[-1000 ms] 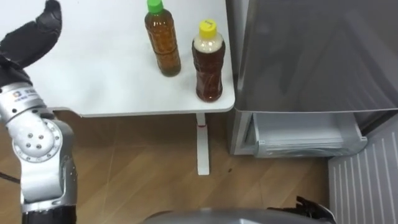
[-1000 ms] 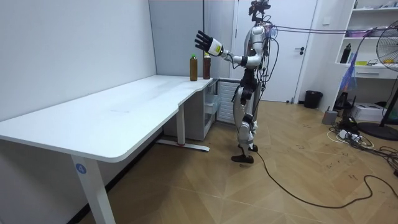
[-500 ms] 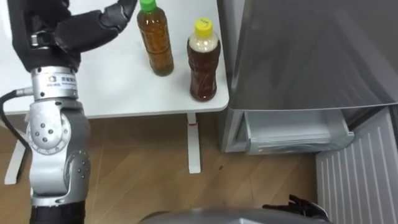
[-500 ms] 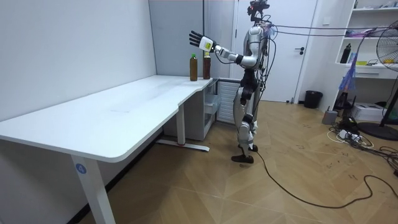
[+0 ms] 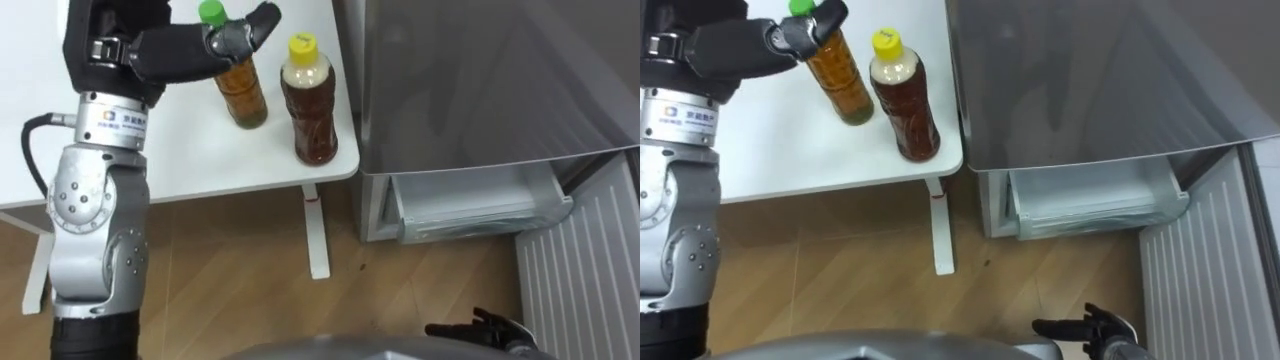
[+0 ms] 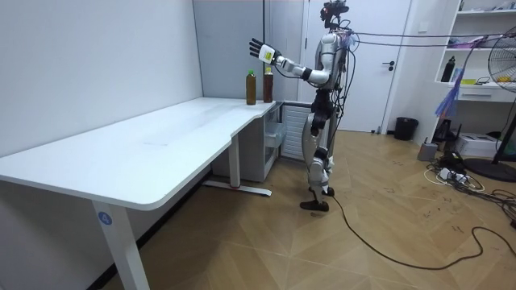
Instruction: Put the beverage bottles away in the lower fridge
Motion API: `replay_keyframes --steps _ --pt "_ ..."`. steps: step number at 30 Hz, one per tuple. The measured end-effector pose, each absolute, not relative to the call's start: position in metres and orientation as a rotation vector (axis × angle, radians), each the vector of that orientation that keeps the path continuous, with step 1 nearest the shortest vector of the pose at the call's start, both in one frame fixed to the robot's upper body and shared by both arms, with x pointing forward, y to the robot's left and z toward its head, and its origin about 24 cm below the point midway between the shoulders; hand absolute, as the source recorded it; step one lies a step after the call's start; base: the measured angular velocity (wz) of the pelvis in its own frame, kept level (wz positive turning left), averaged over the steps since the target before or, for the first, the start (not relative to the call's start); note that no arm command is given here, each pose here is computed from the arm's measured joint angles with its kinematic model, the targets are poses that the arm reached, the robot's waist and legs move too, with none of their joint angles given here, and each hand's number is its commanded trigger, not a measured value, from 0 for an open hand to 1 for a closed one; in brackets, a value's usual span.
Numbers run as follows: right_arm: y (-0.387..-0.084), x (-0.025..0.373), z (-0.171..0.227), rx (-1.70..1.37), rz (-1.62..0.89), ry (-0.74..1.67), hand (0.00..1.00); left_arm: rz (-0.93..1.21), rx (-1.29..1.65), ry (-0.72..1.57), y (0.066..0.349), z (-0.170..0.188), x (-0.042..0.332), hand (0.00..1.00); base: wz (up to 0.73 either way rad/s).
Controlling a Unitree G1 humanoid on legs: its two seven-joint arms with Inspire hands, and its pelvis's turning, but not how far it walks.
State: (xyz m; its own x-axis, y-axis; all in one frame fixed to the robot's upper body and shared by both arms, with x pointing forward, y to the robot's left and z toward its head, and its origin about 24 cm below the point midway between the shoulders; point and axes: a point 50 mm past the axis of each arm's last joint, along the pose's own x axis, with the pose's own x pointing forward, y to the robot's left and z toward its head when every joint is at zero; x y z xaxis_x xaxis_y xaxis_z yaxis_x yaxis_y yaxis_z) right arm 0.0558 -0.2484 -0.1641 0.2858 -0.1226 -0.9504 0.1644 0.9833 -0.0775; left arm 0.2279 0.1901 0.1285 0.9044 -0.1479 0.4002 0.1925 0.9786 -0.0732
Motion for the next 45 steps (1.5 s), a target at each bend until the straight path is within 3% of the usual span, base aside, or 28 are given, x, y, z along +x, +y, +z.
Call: replay_keyframes --steps 18,31,45 --pt "-0.248 0.051 -0.165 0.048 -0.197 1.291 0.0 -0.303 -0.188 -0.363 0.183 0.122 0.228 0.0 -0.02" --pt "-0.246 0.051 -0.165 0.05 -0.195 1.29 0.0 -0.475 -0.272 -0.226 0.155 0.095 0.229 0.0 0.0" --pt "-0.246 0.051 -0.166 0.021 -0.202 1.295 0.0 -0.474 -0.28 -0.154 0.156 0.08 0.231 0.0 0.0"
